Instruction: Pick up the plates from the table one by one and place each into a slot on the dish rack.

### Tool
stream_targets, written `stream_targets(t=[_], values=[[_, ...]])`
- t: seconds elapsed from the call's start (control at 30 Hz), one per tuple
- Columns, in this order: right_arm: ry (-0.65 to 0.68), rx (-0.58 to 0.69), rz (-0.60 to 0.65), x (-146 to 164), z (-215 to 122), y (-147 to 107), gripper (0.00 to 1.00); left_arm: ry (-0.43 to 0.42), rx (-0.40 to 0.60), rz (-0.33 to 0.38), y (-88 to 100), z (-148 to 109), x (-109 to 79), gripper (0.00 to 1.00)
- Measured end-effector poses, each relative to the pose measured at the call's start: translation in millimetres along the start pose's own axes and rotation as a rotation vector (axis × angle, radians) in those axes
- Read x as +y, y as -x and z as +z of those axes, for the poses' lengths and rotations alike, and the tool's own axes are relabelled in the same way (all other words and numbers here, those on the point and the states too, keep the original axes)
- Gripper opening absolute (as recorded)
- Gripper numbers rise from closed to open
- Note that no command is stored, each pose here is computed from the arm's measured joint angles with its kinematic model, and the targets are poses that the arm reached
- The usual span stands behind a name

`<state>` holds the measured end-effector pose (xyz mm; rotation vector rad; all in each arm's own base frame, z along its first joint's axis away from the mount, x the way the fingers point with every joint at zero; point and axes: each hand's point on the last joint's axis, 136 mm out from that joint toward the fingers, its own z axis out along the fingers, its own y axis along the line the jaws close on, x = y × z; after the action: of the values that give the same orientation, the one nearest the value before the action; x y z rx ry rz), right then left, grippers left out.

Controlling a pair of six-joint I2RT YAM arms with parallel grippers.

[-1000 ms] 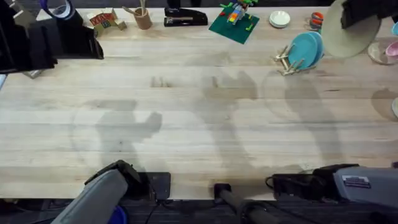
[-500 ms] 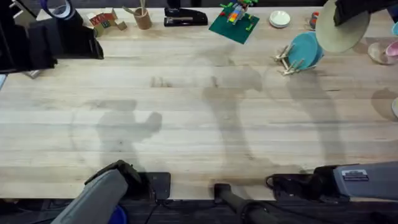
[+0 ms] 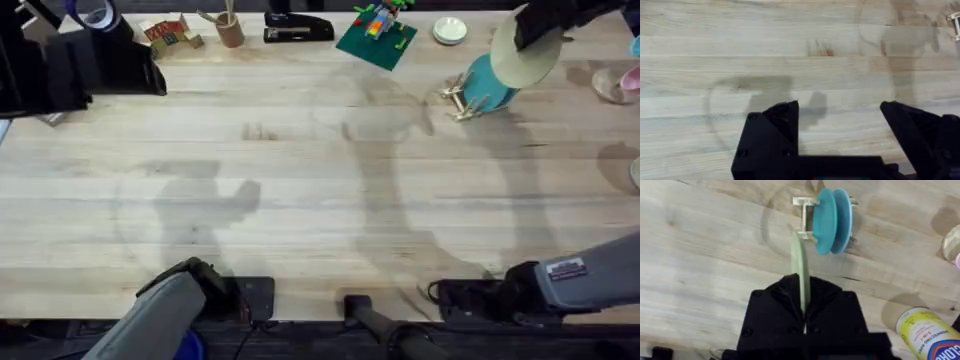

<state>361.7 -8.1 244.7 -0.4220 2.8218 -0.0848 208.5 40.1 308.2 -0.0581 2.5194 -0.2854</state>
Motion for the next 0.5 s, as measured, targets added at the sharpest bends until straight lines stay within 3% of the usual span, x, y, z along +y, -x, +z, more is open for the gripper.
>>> stream_targets(t=[0.5], values=[[-0.005,-0.015,0.000,-2.0,3.5,5.8,0.032,0.000,0.000,0.000,0.0,0.0,0.0,0.995]])
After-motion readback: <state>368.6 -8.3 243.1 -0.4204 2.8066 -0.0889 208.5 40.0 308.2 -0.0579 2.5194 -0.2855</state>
